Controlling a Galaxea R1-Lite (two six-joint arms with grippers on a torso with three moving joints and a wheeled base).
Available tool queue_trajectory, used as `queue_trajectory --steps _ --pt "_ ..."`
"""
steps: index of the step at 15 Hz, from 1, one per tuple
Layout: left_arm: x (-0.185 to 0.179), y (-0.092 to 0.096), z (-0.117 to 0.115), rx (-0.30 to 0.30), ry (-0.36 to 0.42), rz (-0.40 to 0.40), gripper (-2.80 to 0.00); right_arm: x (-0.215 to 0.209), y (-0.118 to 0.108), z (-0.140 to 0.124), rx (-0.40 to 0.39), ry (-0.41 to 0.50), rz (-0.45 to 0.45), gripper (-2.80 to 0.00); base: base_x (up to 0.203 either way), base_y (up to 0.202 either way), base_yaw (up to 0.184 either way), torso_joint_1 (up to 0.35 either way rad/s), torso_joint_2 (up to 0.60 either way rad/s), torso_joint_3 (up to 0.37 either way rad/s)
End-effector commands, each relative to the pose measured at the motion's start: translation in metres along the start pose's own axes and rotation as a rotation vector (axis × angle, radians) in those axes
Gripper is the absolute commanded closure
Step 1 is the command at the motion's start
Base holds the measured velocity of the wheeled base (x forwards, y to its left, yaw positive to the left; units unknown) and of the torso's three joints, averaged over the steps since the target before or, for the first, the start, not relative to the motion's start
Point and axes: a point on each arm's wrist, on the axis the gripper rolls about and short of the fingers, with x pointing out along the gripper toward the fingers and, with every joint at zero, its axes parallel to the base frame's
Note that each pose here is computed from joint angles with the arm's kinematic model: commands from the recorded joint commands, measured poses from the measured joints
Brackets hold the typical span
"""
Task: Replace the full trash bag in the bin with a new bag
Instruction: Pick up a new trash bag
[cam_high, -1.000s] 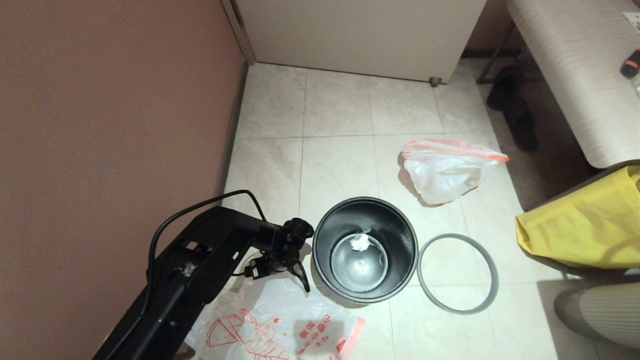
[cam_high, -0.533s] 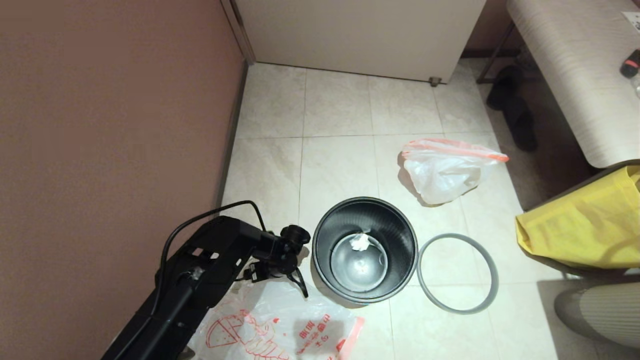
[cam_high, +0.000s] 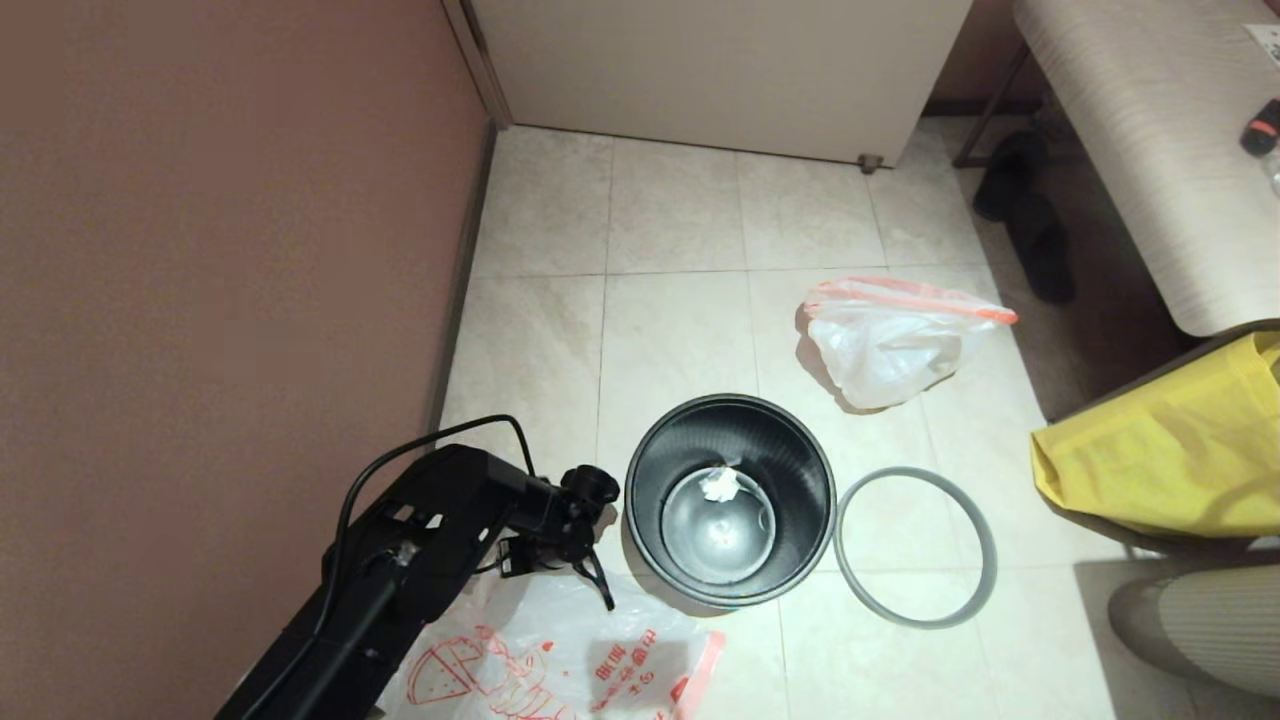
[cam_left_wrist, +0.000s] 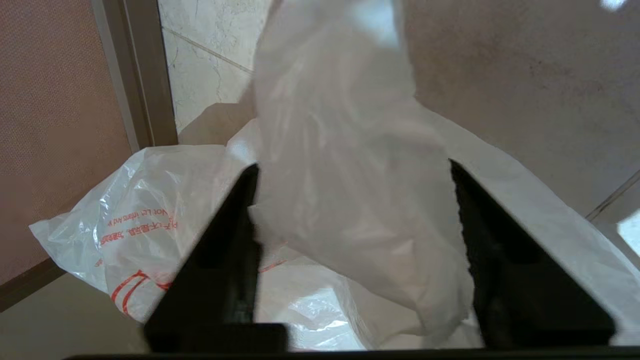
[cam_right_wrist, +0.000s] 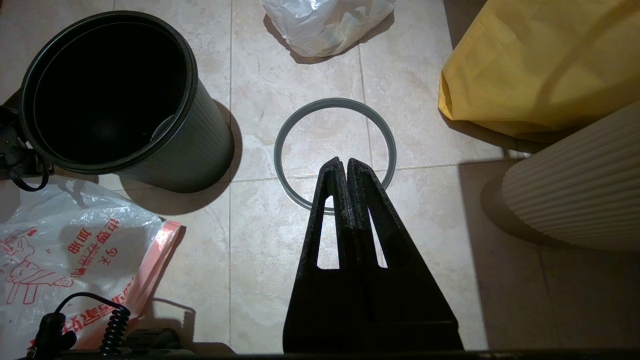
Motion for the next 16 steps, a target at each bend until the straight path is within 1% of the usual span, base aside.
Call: queue_trajectory --steps 1,5,7,8,11,12,14,15,16 --pt "0.002 0.0 -0.003 0.002 0.003 0.008 0.0 0.0 0.0 0.0 0.0 0.0 0.0 0.0 0.0 0.0 0.0 0.0 0.0 0.0" --pt "-0.001 0.003 -0.003 0.002 0.011 0.015 0.0 0.0 0.0 0.0 0.0 0.0 0.0 0.0 0.0 0.0 0.0 0.0 0.0 0.0" --pt "-0.01 0.013 -0.008 0.018 0.033 0.031 0.0 0.0 0.0 0.0 0.0 0.0 0.0 0.0 0.0 0.0 0.0 0.0 0.0 0.0" --pt "-0.023 0.021 -0.007 0.022 0.038 0.033 0.0 0.0 0.0 0.0 0.0 0.0 0.0 0.0 0.0 0.0 0.0 0.0 0.0 0.0" --pt "-0.09 0.06 0.009 0.014 0.011 0.002 0.0 0.0 0.0 0.0 0.0 0.0 0.0 0.0 0.0 0.0 0.0 0.0 0.0 0.0" --pt "-0.114 0.076 0.009 0.018 0.0 -0.013 0.0 0.0 0.0 0.0 0.0 0.001 0.0 0.0 0.0 0.0 0.0 0.0 0.0 0.0" --pt "-0.15 0.108 -0.011 0.079 0.005 -0.008 0.0 0.0 0.0 0.0 0.0 0.0 0.0 0.0 0.0 0.0 0.0 0.0 0.0 0.0" --pt "-0.168 0.125 -0.016 0.09 -0.016 -0.005 0.0 0.0 0.0 0.0 0.0 0.0 0.0 0.0 0.0 0.0 0.0 0.0 0.0 0.0" --pt "-0.188 0.141 -0.015 0.08 -0.047 -0.019 0.0 0.0 0.0 0.0 0.0 0.0 0.0 0.0 0.0 0.0 0.0 0.0 0.0 0.0"
